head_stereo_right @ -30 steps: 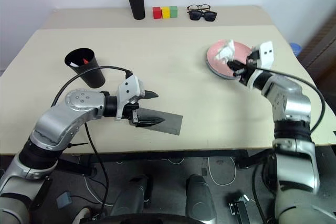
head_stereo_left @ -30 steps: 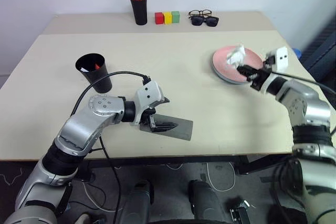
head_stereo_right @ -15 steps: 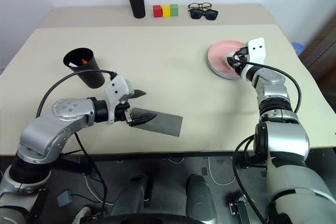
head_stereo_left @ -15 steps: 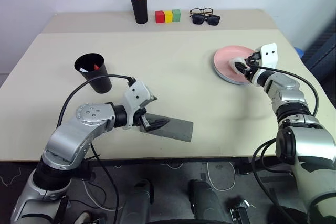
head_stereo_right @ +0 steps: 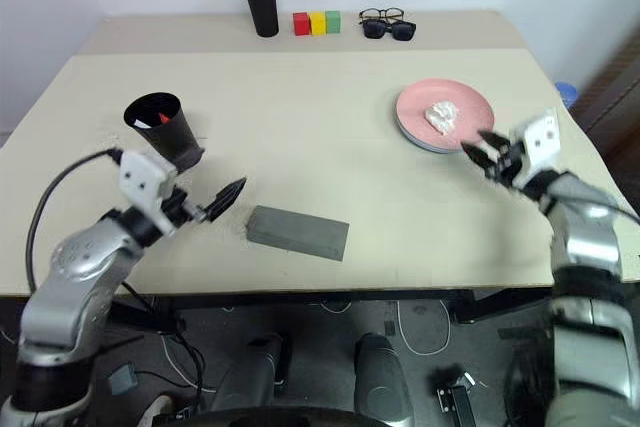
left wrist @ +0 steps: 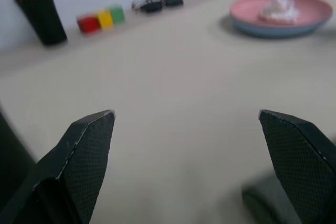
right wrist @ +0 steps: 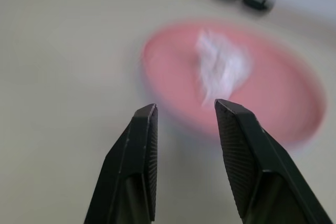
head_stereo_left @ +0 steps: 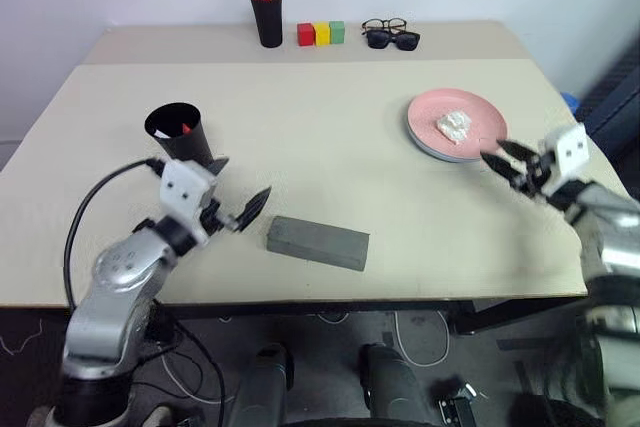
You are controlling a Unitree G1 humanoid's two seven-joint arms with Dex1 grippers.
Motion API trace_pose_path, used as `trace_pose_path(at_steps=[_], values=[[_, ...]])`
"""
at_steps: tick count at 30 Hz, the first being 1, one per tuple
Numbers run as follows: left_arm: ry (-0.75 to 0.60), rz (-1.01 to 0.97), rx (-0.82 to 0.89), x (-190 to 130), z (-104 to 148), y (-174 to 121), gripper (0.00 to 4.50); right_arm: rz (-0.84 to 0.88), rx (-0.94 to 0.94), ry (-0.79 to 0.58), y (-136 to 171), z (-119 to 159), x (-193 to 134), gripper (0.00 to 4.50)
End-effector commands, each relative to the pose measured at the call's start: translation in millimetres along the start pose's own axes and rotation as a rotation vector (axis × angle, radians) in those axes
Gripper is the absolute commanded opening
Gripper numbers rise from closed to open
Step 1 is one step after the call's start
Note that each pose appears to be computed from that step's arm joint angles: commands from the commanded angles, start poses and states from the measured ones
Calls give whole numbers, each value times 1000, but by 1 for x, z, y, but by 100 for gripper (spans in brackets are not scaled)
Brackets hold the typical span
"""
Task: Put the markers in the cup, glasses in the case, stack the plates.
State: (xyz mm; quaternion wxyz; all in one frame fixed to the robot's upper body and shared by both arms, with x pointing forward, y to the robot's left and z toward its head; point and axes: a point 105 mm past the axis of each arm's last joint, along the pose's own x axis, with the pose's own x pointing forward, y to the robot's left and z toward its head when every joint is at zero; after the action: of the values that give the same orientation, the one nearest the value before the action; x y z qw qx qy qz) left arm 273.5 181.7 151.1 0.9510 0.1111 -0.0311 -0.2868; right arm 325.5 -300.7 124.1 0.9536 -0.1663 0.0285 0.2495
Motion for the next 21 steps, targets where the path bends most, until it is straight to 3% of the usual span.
trace_pose_path(at_steps=[1, 9, 21], values=[[-77, -22, 55, -24, 10, 2, 450, 55, -142, -25, 6, 17, -30, 171], [-32, -15, 4, -64, -9, -3, 450, 64, -58, -17, 14, 7, -81, 171], [-28, 92, -2, -73, -21, 6, 450, 65, -73, -78, 9, 19, -71, 171]])
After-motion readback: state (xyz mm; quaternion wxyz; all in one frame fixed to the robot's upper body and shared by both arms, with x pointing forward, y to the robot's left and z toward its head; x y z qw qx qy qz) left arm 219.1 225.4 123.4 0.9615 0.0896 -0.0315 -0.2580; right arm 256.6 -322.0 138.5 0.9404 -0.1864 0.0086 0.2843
